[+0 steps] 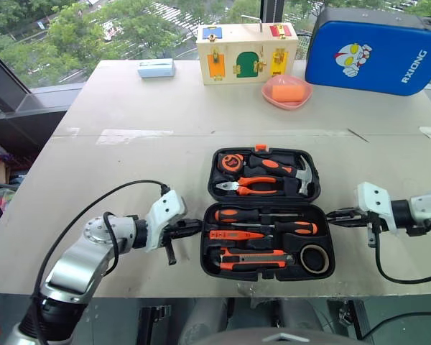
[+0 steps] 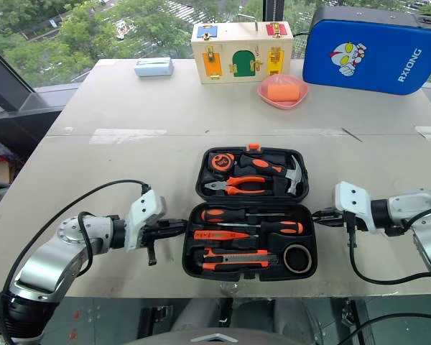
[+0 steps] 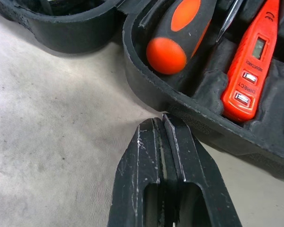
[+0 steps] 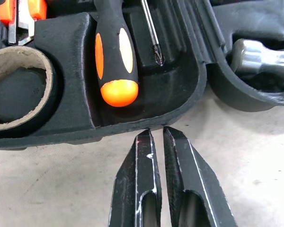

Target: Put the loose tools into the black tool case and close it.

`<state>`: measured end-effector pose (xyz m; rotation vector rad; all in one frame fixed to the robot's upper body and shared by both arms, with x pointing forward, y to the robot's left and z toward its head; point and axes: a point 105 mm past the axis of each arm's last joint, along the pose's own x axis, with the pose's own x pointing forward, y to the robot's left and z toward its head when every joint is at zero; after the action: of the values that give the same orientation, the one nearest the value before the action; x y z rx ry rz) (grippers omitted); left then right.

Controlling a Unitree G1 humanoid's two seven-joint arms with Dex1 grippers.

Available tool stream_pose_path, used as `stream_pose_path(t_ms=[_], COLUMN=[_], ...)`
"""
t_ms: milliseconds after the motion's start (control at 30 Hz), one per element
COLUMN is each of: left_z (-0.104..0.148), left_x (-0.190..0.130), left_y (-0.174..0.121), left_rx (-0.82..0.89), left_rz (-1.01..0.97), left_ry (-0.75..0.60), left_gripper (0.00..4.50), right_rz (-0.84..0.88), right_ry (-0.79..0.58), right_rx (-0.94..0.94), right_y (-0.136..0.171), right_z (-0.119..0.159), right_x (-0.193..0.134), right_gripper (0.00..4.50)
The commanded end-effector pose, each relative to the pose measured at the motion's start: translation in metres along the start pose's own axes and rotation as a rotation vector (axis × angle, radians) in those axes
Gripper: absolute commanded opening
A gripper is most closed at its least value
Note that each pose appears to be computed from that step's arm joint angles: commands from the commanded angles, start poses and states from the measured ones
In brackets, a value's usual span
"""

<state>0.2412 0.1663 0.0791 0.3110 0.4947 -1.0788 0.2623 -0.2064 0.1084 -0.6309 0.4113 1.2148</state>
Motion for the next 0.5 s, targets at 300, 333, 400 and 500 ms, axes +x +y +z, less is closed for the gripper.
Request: stream_pose_path(t_ms=[300, 333, 400, 500], left_z=[0.021, 0.028, 0.037, 0.045], left_x=[-0.048, -0.045, -0.036, -0.02], left_y=[0.055, 0.06, 0.068, 0.073], left_rx=[-0.561, -0.619, -0.69, -0.713], left_rz=[0.101, 0.097, 0.091, 0.092], left_ry=[-0.097, -0.119, -0.13, -0.113], left_gripper=[3.99, 4.37, 4.37, 4.37], right_rz=[-0.178, -0.187, -0.206, -0.253], right_ry=[-0.156, -0.165, -0.183, -0.206], right_rx=[0.441, 0.497, 0.603, 0.738], right_y=[-0.041, -0.046, -0.053, -0.067], right_z=[0.015, 0.016, 0.02, 0.025], right_x=[-0.032, -0.027, -0.019, -0.005], right_gripper=[3.93, 4.3, 4.3, 4.3])
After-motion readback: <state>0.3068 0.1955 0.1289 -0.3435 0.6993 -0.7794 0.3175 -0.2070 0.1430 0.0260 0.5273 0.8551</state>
